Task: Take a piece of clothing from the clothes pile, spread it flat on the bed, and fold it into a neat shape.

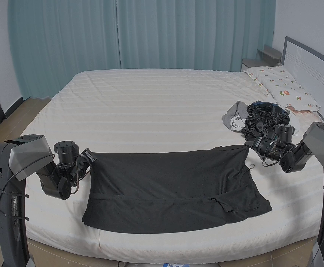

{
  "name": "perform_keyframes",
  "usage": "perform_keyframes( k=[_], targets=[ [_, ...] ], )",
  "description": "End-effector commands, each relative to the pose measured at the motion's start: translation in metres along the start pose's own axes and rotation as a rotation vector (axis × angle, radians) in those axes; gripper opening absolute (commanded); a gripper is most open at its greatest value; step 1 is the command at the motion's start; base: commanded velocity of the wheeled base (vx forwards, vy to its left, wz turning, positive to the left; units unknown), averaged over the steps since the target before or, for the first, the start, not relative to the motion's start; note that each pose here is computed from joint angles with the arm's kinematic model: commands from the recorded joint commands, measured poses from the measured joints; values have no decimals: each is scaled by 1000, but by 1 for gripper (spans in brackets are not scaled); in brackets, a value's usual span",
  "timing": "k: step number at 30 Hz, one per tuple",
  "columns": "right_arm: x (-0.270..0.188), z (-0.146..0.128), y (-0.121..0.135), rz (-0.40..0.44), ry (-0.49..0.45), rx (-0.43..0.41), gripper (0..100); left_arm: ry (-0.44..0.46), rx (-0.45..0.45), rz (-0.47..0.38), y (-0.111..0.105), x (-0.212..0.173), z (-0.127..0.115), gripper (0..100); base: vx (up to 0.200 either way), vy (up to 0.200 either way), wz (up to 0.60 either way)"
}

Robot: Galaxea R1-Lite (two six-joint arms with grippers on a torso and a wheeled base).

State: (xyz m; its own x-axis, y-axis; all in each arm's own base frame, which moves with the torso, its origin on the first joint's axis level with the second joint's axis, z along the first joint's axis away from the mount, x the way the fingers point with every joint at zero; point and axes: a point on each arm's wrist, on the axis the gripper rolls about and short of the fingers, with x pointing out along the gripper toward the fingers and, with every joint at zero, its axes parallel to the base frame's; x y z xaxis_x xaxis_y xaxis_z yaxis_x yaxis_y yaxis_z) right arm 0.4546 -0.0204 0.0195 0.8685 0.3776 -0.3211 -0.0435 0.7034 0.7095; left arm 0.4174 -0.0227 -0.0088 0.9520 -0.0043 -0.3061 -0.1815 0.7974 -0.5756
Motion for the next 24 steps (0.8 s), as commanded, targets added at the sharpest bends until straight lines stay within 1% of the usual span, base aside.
perform_keyframes(
  k=[1, 5, 11, 12, 13, 16, 18, 21, 24],
  targets=[
    [-17, 2, 8, -2, 9, -18, 0, 18, 34, 14, 6, -8, -6, 0, 0, 0, 0],
    [-26, -7, 3, -26, 36, -39, 0, 4, 91, 0, 10, -17, -11, 0, 0, 0, 0],
    [-44, -22, 3, -57, 83, -70, 0, -1, 167, -2, 16, -28, -16, 0, 0, 0, 0],
    [-44, -22, 3, -57, 83, -70, 0, -1, 167, -2, 16, -28, -16, 0, 0, 0, 0],
    [-51, -28, 2, -68, 103, -87, 0, 1, 191, 1, 19, -32, -18, 0, 0, 0, 0],
    [-55, -34, 0, -79, 121, -101, 0, 10, 212, 5, 21, -37, -21, 0, 0, 0, 0],
    [-62, -44, -4, -95, 151, -130, 0, 28, 259, 10, 26, -45, -29, 0, 0, 0, 0],
    [-67, -56, -10, -117, 191, -147, 0, 45, 306, 10, 29, -55, -38, 0, 0, 0, 0],
    [-71, -63, -13, -129, 216, -156, 0, 66, 314, 7, 30, -63, -47, 0, 0, 0, 0]
  ],
)
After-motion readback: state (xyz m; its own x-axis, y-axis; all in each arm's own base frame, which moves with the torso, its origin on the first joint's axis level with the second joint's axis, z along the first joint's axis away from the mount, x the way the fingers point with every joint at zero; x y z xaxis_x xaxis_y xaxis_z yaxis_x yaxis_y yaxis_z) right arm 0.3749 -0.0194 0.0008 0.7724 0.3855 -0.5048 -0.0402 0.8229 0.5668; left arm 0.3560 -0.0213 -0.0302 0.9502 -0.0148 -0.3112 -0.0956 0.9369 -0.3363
